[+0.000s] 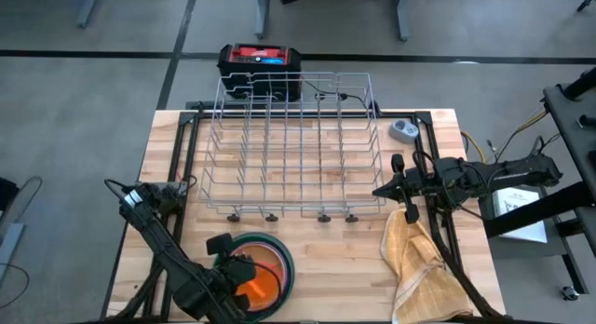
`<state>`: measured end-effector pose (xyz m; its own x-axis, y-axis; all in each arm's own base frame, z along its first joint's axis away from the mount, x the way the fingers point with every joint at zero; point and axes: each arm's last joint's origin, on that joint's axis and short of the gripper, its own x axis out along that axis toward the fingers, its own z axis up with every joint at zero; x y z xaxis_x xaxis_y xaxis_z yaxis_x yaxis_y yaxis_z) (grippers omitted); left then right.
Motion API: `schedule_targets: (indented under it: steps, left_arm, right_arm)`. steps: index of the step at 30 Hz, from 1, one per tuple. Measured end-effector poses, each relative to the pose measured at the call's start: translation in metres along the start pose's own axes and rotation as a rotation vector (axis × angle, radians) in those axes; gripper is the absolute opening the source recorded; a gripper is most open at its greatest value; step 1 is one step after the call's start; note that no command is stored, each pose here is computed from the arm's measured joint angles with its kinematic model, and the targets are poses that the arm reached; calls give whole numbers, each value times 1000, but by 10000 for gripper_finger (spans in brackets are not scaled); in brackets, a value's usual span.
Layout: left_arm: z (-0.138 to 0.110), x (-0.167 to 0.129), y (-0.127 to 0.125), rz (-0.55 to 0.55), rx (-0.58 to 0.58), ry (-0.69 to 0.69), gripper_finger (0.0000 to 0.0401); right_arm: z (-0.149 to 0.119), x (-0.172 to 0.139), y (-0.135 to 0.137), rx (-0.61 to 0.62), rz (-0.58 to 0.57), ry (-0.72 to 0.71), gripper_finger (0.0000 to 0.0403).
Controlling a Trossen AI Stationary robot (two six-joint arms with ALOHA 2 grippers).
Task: Sort dishes
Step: Put the transparent orange plate into the dish rack
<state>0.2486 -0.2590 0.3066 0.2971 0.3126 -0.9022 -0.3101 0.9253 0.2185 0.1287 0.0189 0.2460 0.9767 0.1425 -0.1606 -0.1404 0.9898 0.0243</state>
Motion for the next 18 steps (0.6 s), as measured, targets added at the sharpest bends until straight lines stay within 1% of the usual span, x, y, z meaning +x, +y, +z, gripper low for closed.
schedule_targets:
  steps: [6, 9, 10, 13, 16, 18]
  left_arm:
    - [2, -7, 3, -31, -28, 5, 0]
    - [5, -11, 6, -68, -55, 47, 0]
    - [7, -13, 8, -69, -86, 33, 0]
    - [13, -24, 19, -38, -195, -119, 0]
    - [12, -21, 19, -52, -189, -66, 0]
    - [11, -15, 17, -34, -191, -52, 0]
  right_arm:
    - [0, 0, 0, 1, 0, 0, 2]
    - [0, 0, 0, 1, 0, 0, 2]
    - [0, 0, 0, 1, 0, 0, 2]
    - [0, 0, 0, 6, 0, 0, 2]
    - [0, 0, 0, 7, 0, 0, 2]
    - [0, 0, 0, 7, 0, 0, 2]
